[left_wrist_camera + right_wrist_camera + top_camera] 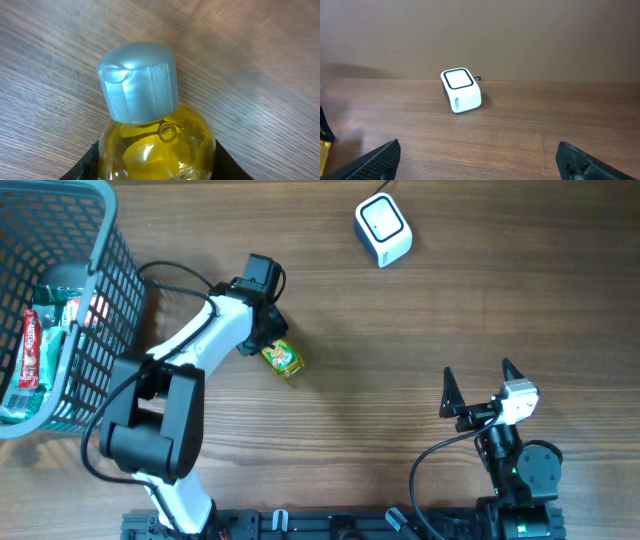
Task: Scan the item barcode
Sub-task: 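Carry the yellow bottle with the left gripper toward the white scanner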
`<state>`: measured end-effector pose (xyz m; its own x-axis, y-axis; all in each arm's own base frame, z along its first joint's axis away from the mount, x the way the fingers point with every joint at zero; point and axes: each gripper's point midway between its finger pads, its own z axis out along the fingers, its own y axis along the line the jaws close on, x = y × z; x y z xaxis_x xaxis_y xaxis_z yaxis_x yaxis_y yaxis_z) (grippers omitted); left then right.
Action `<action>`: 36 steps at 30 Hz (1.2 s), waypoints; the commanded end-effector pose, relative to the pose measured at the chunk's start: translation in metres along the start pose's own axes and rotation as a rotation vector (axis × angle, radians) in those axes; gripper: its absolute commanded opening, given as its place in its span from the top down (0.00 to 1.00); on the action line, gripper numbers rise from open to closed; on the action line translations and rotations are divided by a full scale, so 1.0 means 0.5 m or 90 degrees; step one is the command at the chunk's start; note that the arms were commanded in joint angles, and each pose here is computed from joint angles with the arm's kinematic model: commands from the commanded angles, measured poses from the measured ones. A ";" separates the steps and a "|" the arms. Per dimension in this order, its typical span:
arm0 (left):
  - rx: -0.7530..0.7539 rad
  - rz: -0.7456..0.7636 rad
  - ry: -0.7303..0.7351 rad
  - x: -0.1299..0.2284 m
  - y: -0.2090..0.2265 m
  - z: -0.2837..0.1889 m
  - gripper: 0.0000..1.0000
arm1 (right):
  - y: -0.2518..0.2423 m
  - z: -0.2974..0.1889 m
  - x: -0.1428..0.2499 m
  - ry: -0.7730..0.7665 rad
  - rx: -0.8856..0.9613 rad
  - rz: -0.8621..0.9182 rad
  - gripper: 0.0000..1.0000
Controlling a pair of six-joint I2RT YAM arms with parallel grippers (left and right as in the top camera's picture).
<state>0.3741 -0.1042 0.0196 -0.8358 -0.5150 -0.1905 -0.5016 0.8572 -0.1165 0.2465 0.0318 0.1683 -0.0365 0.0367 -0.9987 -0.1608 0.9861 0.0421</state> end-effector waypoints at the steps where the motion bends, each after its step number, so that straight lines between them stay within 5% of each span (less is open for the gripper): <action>1: 0.044 0.027 -0.111 -0.070 -0.026 -0.112 0.61 | 0.003 0.000 -0.002 -0.004 -0.007 -0.008 0.00; 7: 0.077 0.075 -0.215 -0.107 -0.030 -0.233 0.58 | 0.003 0.000 -0.002 -0.004 -0.007 -0.008 0.00; 14: -0.029 0.199 -0.392 -0.115 -0.041 -0.332 0.54 | 0.003 0.000 -0.002 -0.004 -0.007 -0.008 0.00; 21: -0.095 0.218 -0.592 -0.071 -0.106 -0.433 0.54 | 0.003 0.000 -0.002 -0.004 -0.007 -0.008 0.00; 36: 0.054 0.266 -0.613 0.071 -0.230 -0.469 0.54 | 0.003 0.000 -0.002 -0.004 -0.007 -0.008 0.00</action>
<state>0.3515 -0.2209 0.2324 -0.4441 0.0530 -0.8944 -0.1334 0.9832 0.1245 0.2465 0.0318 0.1683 -0.0365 0.0367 -0.9987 -0.1608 0.9861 0.0421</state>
